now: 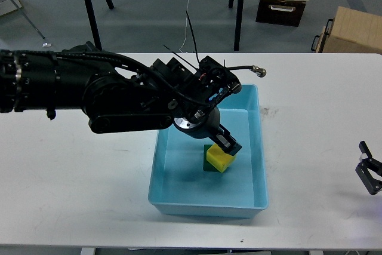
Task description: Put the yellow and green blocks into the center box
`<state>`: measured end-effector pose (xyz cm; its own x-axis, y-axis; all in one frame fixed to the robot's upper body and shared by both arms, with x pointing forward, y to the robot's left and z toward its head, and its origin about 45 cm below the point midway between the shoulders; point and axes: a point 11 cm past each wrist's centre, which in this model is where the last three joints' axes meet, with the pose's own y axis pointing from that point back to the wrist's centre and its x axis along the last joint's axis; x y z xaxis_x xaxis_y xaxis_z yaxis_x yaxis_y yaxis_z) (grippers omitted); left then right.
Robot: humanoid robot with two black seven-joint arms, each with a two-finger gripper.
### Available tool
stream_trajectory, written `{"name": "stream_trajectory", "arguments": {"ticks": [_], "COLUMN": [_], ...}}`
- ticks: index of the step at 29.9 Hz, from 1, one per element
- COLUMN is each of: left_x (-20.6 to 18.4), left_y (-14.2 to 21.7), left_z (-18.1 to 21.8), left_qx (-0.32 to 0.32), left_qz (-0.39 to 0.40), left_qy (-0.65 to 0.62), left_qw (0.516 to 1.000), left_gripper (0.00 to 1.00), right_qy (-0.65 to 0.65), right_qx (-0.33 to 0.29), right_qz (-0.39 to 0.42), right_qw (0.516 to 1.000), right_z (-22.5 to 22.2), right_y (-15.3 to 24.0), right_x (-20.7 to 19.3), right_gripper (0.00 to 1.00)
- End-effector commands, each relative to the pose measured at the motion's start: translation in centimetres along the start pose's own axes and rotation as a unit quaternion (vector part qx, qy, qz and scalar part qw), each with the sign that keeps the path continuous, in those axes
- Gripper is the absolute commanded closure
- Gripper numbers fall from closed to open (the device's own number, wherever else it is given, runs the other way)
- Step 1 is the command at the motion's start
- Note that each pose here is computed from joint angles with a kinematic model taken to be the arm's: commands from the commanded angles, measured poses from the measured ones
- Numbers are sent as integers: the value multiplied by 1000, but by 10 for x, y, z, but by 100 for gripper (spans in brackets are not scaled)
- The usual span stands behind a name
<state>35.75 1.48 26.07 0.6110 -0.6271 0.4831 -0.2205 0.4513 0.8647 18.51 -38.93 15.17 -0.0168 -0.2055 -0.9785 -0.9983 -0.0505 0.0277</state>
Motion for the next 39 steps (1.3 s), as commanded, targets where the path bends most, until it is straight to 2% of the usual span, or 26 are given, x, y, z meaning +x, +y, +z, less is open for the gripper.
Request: {"name": "stream_trajectory", "arguments": {"ticks": [1, 5, 9, 14, 18, 25, 31, 35, 39], "left_x": [20, 31, 40, 54, 47, -11, -77, -128, -176], "left_y": [22, 41, 64, 100, 122, 170, 184, 186, 169], "left_z": [-3, -12, -36, -59, -86, -166, -198, -200, -179], "left_qx": [-44, -97, -141, -237, -294, -361, -401, -440, -465], "left_qz": [45, 83, 138, 222, 265, 370, 438, 484, 500], "left_qy": [63, 163, 252, 364, 444, 570, 617, 634, 652], "left_qw": [996, 978, 947, 873, 804, 639, 517, 413, 328], "left_gripper": [25, 23, 15, 7, 4, 2, 2, 2, 2], "right_qy": [1, 4, 15, 65, 70, 70, 67, 65, 63], "right_qx": [-1, -1, -3, -23, -21, -8, -8, -7, -7], "right_qz": [-5, -16, -22, -35, -49, -70, -81, -85, -92], "right_qw": [1000, 1000, 1000, 997, 996, 995, 994, 994, 994], "right_z": [0, -1, -3, -3, -5, -10, -7, -8, -6], "right_y": [-4, -11, -19, -37, -46, -55, -62, -62, -60], "right_x": [-2, -7, -9, -14, -22, -33, -39, -42, -47], "right_gripper": [0, 0, 0, 0, 0, 0, 0, 0, 0]}}
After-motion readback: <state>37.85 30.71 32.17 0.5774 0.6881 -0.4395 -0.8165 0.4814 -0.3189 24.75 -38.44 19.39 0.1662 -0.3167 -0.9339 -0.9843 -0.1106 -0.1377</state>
